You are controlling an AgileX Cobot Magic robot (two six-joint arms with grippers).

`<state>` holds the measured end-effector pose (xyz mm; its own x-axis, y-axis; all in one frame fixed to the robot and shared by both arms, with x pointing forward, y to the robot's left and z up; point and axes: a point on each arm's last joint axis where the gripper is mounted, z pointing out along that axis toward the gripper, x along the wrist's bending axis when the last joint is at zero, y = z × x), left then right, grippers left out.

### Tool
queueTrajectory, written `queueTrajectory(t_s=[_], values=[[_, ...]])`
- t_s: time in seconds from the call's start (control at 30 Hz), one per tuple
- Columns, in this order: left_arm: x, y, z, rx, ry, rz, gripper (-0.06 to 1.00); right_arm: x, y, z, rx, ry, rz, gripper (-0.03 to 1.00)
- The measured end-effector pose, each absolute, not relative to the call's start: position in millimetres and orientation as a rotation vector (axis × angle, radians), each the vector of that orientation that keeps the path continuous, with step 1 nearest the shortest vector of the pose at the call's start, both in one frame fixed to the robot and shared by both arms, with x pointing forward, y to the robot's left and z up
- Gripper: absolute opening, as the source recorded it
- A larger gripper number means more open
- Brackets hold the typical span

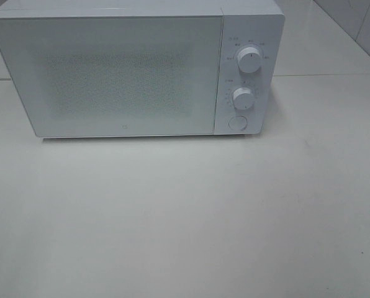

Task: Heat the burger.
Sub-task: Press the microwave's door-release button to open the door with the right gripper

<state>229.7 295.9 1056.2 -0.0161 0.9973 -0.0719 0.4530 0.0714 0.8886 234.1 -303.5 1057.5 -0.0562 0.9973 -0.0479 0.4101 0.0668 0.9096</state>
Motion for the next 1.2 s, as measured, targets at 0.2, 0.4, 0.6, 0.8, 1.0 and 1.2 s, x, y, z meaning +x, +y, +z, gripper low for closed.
queueTrajectory(t_s=[0.2, 0.4, 0.6, 0.8, 1.0, 1.2], values=[[230, 296, 1056, 1.486, 1.579, 0.892, 0.99, 253, -302, 1072, 1.365, 1.506, 1.023, 0.76], [230, 296, 1056, 1.486, 1.579, 0.892, 0.99, 292, -298, 1068, 1.342, 1.512, 1.025, 0.76], [230, 296, 1056, 1.486, 1.579, 0.892, 0.99, 333, -293, 1060, 1.338, 1.535, 1.029, 0.76], [230, 296, 1056, 1.486, 1.579, 0.892, 0.99, 362, -289, 1060, 1.327, 1.496, 1.085, 0.76], [230, 296, 1056, 1.486, 1.579, 0.892, 0.99, 382, -286, 1055, 1.378, 1.459, 1.141, 0.76], [230, 296, 1056, 1.486, 1.579, 0.892, 0.99, 402, -283, 1040, 1.387, 1.469, 1.149, 0.76]])
